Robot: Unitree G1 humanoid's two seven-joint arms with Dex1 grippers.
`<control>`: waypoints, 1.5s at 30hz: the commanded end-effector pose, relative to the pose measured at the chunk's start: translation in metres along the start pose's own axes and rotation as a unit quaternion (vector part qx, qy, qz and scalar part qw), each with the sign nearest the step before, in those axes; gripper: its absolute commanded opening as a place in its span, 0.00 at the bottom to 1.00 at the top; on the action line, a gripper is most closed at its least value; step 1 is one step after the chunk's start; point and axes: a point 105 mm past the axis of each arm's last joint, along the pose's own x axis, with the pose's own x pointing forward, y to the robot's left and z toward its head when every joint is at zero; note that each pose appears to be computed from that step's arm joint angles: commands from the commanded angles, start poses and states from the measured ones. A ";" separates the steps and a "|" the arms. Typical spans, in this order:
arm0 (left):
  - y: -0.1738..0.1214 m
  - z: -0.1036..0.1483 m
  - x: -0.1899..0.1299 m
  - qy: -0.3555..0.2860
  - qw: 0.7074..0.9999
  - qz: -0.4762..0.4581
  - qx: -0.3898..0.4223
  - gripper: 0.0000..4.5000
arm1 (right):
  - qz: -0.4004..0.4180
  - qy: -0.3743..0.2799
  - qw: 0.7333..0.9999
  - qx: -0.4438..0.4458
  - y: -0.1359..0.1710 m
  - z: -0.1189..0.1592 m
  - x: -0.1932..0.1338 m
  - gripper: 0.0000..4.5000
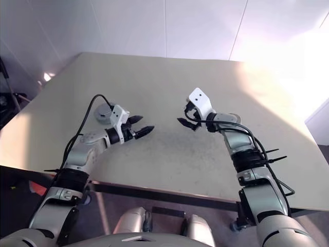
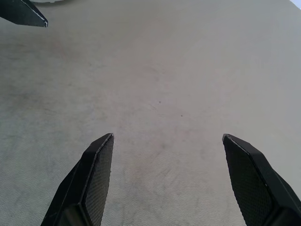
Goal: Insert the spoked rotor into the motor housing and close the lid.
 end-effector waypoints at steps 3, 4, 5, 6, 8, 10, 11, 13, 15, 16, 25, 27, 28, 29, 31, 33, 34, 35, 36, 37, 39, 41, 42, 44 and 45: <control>-0.001 0.015 0.001 -0.023 1.000 -0.004 0.013 0.96 | -0.011 -0.023 1.000 -0.016 -0.007 0.016 -0.004 0.92; -0.001 0.014 0.002 -0.023 1.000 -0.004 0.013 0.96 | -0.011 -0.023 1.000 -0.016 -0.007 0.016 -0.003 0.92; -0.002 0.014 0.002 -0.022 1.000 -0.005 0.013 0.96 | -0.011 -0.022 1.000 -0.016 -0.008 0.016 -0.003 0.92; -0.002 0.014 0.003 -0.022 1.000 -0.005 0.013 0.96 | -0.011 -0.022 1.000 -0.017 -0.008 0.016 -0.003 0.92; -0.002 0.015 0.003 -0.023 1.000 -0.006 0.013 0.96 | -0.011 -0.021 1.000 -0.018 -0.009 0.016 -0.003 0.92; -0.002 0.015 0.003 -0.022 1.000 -0.006 0.013 0.96 | -0.012 -0.018 1.000 -0.018 -0.010 0.015 -0.004 0.92; -0.002 0.014 0.003 -0.022 1.000 -0.007 0.013 0.96 | -0.014 -0.017 1.000 -0.018 -0.010 0.014 -0.004 0.92; -0.001 0.014 0.002 -0.020 1.000 -0.006 0.013 0.96 | -0.017 -0.016 1.000 -0.015 -0.011 0.013 -0.004 0.92; 0.001 0.015 0.002 -0.021 1.000 -0.005 0.014 0.96 | -0.017 -0.017 1.000 -0.013 -0.009 0.011 -0.005 0.92; 0.001 0.016 0.002 -0.022 1.000 -0.004 0.014 0.96 | -0.017 -0.017 1.000 -0.012 -0.009 0.011 -0.005 0.92; 0.007 0.022 0.001 -0.033 0.999 0.010 0.017 0.96 | -0.021 -0.014 1.000 -0.009 -0.011 0.009 -0.003 0.92; 0.008 0.024 0.001 -0.036 0.999 0.010 0.016 0.96 | -0.020 -0.014 1.000 -0.011 -0.011 0.010 -0.002 0.92; 0.007 0.025 0.002 -0.037 0.999 0.011 0.015 0.96 | -0.021 -0.015 1.000 -0.010 -0.011 0.011 -0.002 0.92; 0.008 0.024 0.002 -0.038 0.999 0.011 0.015 0.96 | -0.022 -0.016 1.000 -0.009 -0.011 0.011 -0.002 0.92; 0.008 0.025 0.003 -0.038 0.999 0.013 0.014 0.96 | -0.023 -0.016 1.000 -0.008 -0.011 0.011 -0.001 0.92; 0.009 0.026 0.004 -0.041 0.999 0.015 0.014 0.96 | -0.023 -0.017 1.000 -0.007 -0.010 0.011 -0.001 0.92; 0.009 0.027 0.004 -0.041 0.999 0.016 0.014 0.96 | -0.023 -0.017 1.000 -0.007 -0.010 0.010 -0.001 0.92; 0.010 0.027 0.005 -0.041 0.999 0.016 0.014 0.96 | -0.025 -0.016 1.000 -0.006 -0.011 0.010 -0.001 0.92; 0.010 0.027 0.005 -0.041 0.999 0.016 0.015 0.96 | -0.027 -0.016 0.999 -0.005 -0.012 0.010 -0.001 0.92; 0.011 0.027 0.005 -0.041 0.999 0.016 0.015 0.96 | -0.029 -0.017 0.999 -0.004 -0.012 0.010 -0.001 0.92; 0.011 0.028 0.005 -0.041 0.999 0.016 0.015 0.96 | -0.033 -0.015 0.999 -0.004 -0.013 0.009 -0.002 0.92; 0.012 0.028 0.006 -0.042 0.999 0.016 0.015 0.96 | -0.036 -0.015 0.999 -0.002 -0.014 0.008 -0.002 0.92; 0.012 0.028 0.007 -0.042 0.999 0.016 0.015 0.96 | -0.036 -0.015 0.999 -0.001 -0.014 0.008 -0.002 0.92; 0.012 0.029 0.008 -0.042 0.999 0.016 0.015 0.96 | -0.037 -0.014 0.999 -0.001 -0.014 0.007 -0.001 0.92; 0.012 0.029 0.009 -0.042 0.999 0.015 0.015 0.96 | -0.038 -0.014 0.999 -0.001 -0.014 0.007 -0.001 0.92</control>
